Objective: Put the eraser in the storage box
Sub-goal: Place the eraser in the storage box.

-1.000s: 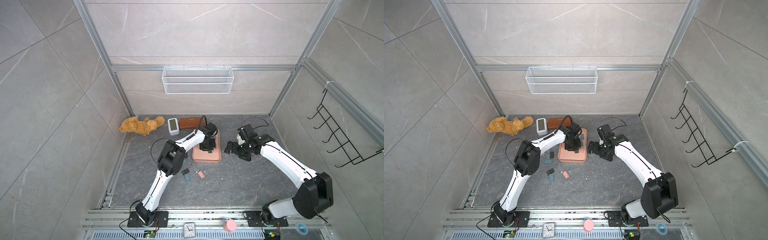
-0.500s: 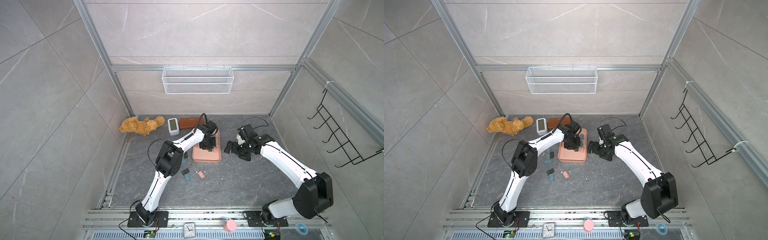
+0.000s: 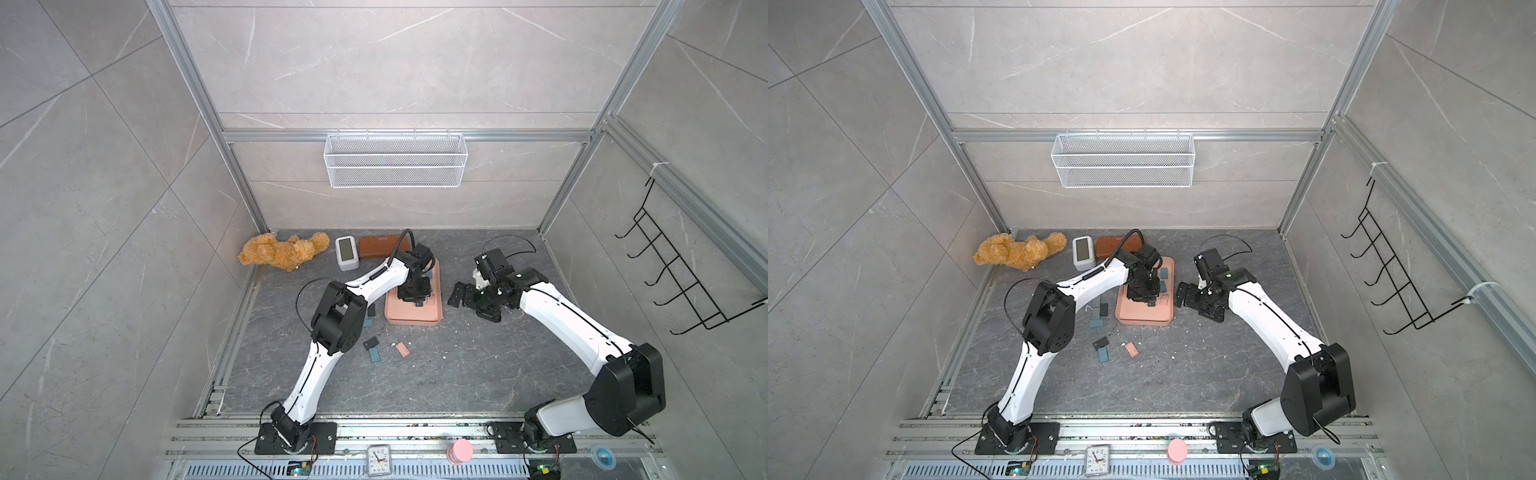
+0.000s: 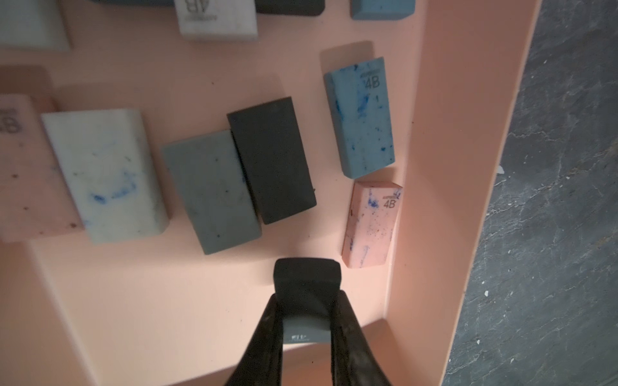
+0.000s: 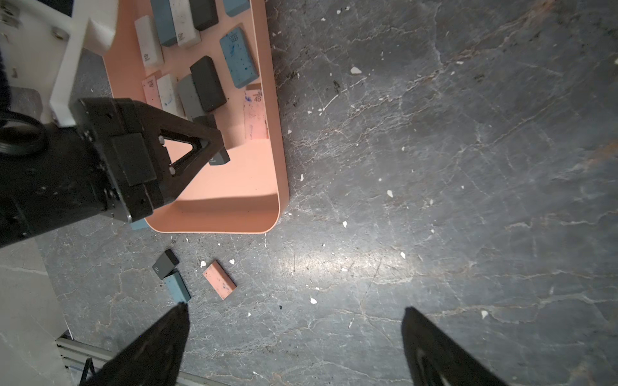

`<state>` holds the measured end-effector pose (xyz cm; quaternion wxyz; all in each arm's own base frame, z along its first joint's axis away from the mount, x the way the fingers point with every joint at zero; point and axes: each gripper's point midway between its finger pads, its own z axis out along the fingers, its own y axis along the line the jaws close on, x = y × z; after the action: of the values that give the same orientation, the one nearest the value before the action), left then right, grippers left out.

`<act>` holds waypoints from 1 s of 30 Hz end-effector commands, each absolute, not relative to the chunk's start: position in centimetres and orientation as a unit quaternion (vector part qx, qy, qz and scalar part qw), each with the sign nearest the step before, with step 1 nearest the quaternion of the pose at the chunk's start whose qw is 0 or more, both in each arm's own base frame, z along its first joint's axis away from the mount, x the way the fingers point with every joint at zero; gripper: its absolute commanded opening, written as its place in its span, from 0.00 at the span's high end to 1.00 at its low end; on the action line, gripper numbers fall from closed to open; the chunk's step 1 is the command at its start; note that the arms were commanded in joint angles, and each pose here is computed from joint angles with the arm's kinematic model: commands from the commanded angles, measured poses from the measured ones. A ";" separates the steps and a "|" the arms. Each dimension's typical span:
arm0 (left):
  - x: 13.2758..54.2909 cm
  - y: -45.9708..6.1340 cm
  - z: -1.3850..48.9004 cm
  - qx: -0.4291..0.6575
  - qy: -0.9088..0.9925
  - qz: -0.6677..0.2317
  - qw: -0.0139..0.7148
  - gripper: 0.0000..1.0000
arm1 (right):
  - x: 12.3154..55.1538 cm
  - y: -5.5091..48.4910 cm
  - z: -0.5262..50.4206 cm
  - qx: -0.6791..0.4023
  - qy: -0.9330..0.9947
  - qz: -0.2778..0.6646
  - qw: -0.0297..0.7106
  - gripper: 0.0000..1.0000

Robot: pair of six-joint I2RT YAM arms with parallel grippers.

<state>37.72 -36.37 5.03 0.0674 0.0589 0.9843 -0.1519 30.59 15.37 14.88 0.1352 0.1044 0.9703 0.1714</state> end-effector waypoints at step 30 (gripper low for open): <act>38.3 -37.8 3.0 0.073 0.985 -0.152 0.041 0.76 | 30.4 15.0 14.2 0.107 0.973 0.160 0.125 0.00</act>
<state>38.40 -37.44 3.11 0.0467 0.0644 0.9857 -0.1486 30.59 15.36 14.72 0.1329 0.1046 0.9709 0.1698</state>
